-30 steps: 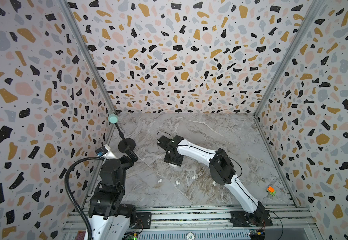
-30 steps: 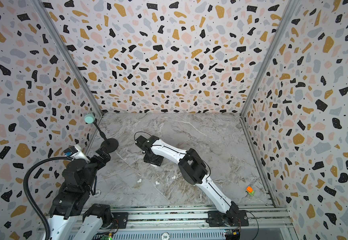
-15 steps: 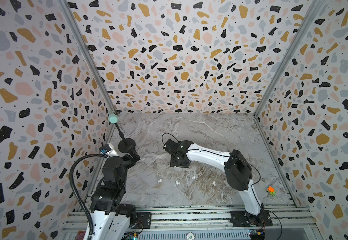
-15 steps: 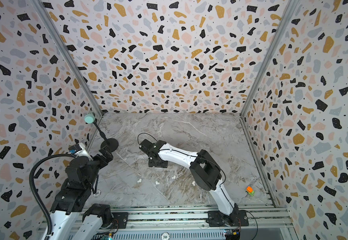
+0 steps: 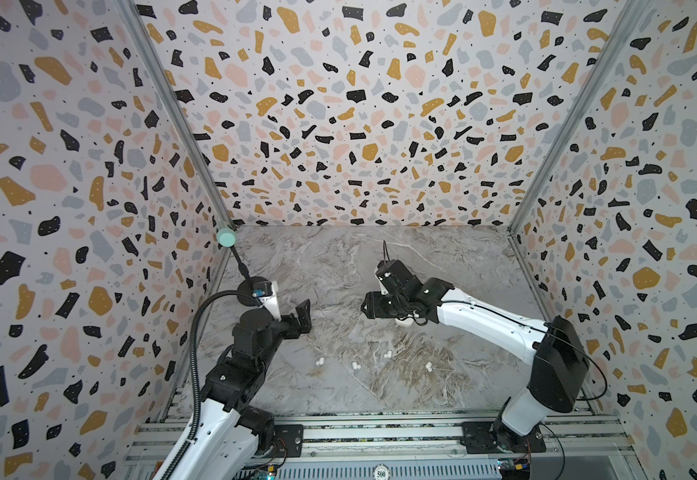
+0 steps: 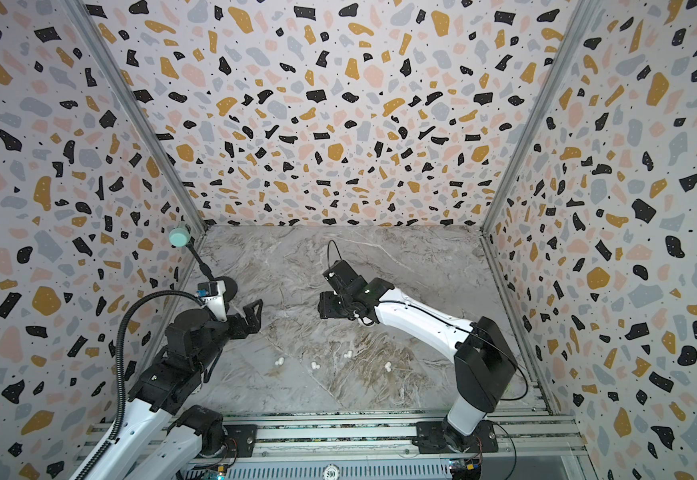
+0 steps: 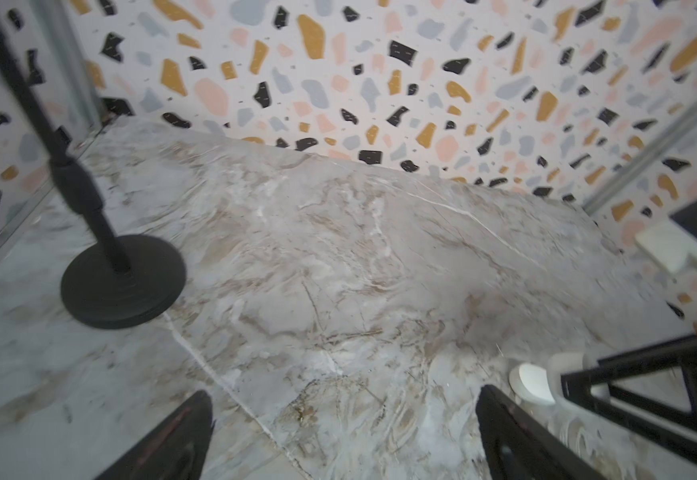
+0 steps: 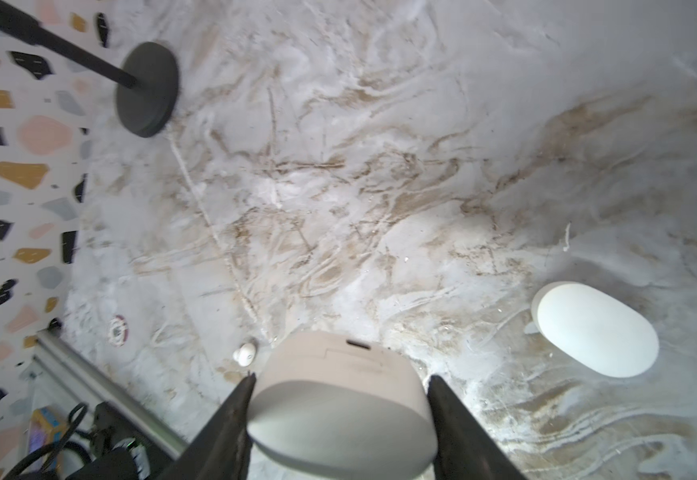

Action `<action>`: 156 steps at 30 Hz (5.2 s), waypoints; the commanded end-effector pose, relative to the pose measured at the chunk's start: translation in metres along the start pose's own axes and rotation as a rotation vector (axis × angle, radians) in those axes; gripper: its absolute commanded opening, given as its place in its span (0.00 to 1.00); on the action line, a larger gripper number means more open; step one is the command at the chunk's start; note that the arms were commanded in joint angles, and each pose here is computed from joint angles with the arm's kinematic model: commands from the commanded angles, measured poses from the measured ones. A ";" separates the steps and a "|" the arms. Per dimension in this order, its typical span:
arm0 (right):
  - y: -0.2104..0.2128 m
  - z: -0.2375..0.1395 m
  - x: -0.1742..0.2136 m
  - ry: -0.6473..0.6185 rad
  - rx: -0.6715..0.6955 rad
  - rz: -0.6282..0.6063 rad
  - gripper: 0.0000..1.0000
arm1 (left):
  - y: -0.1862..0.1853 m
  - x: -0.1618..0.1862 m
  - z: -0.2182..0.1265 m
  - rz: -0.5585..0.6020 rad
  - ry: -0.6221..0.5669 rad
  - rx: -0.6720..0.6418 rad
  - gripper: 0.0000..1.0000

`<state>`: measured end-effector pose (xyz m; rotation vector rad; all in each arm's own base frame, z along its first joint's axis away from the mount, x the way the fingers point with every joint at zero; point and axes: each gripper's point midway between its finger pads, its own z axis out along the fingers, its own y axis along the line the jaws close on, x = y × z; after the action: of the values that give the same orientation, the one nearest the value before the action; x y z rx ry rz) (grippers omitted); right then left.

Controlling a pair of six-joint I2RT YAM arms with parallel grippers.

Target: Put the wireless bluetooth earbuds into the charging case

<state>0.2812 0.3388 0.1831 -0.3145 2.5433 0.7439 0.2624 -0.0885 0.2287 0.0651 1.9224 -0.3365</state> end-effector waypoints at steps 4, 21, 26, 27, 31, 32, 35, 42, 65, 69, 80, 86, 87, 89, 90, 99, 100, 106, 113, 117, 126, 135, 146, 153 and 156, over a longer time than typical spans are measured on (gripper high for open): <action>0.023 -0.044 -0.015 -0.075 -0.232 -0.137 0.00 | -0.051 -0.008 -0.008 0.480 -0.164 0.207 1.00; 0.050 -0.095 0.027 -0.057 -0.469 -0.339 0.00 | -0.134 0.037 0.000 0.928 -0.180 0.541 1.00; 0.048 -0.089 0.033 -0.018 -0.465 -0.327 0.00 | -0.152 0.036 0.000 0.976 -0.206 0.583 0.99; 0.048 -0.088 0.033 -0.010 -0.462 -0.325 0.00 | -0.154 0.035 0.000 0.981 -0.211 0.587 0.99; 0.041 -0.076 0.036 0.024 -0.399 -0.313 0.00 | -0.161 0.033 -0.001 0.995 -0.220 0.604 0.97; 0.042 -0.075 0.037 0.029 -0.395 -0.317 0.00 | -0.162 0.033 -0.002 0.994 -0.221 0.609 0.97; 0.047 -0.073 0.038 0.035 -0.394 -0.321 0.00 | -0.164 0.037 -0.004 1.000 -0.215 0.626 0.93; 0.057 -0.068 0.041 0.035 -0.384 -0.337 0.00 | -0.171 0.045 -0.008 0.992 -0.192 0.677 0.87; 0.077 -0.072 0.049 -0.010 -0.397 -0.374 0.00 | -0.177 0.051 -0.015 0.967 -0.197 0.724 0.56; 0.078 -0.071 0.050 -0.005 -0.400 -0.371 0.00 | -0.177 0.050 -0.015 0.962 -0.200 0.720 0.56; 0.082 -0.070 0.050 -0.012 -0.411 -0.362 0.00 | -0.176 0.050 -0.014 0.968 -0.209 0.710 0.51; 0.084 -0.072 0.049 -0.019 -0.420 -0.361 0.00 | -0.174 0.052 -0.013 0.977 -0.207 0.704 0.45; 0.084 -0.073 0.050 -0.019 -0.421 -0.360 0.00 | -0.174 0.052 -0.013 0.977 -0.209 0.703 0.44; 0.086 -0.073 0.050 -0.019 -0.428 -0.362 0.00 | -0.174 0.051 -0.013 0.981 -0.210 0.703 0.41; 0.086 -0.073 0.051 -0.015 -0.432 -0.362 0.00 | -0.174 0.051 -0.013 0.981 -0.211 0.700 0.39; 0.091 -0.076 0.055 -0.012 -0.461 -0.371 0.00 | -0.172 0.045 -0.011 0.995 -0.230 0.666 0.20; 0.091 -0.076 0.055 -0.011 -0.461 -0.369 0.00 | -0.172 0.044 -0.011 0.999 -0.235 0.663 0.13; 0.091 -0.081 0.054 -0.021 -0.464 -0.358 0.63 | -0.169 0.033 -0.011 0.988 -0.272 0.620 0.00; 0.081 -0.096 0.040 -0.084 -0.424 -0.339 0.99 | -0.169 0.030 -0.016 0.913 -0.246 0.638 0.00; 0.079 -0.127 0.025 -0.162 -0.435 -0.352 0.99 | -0.173 0.030 -0.025 0.808 -0.175 0.689 0.00; 0.067 -0.195 0.025 -0.452 -0.539 -0.462 0.99 | -0.177 0.029 -0.037 0.411 0.050 0.736 0.00; 0.064 -0.182 0.065 -0.365 -0.603 -0.615 0.99 | -0.205 0.056 -0.075 0.343 0.198 1.030 0.00; 0.069 -0.152 0.089 -0.292 -0.572 -0.699 0.99 | -0.202 0.053 -0.086 0.345 0.114 1.063 0.00; 0.068 -0.142 0.093 -0.271 -0.555 -0.705 1.00 | -0.202 0.051 -0.093 0.354 0.088 1.090 0.00; 0.068 -0.138 0.096 -0.257 -0.550 -0.713 1.00 | -0.203 0.051 -0.095 0.356 0.085 1.095 0.00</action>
<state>0.1243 0.3076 0.2672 -1.1291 1.7716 1.0854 0.1206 -0.2614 0.2432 1.1170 1.6236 -1.0844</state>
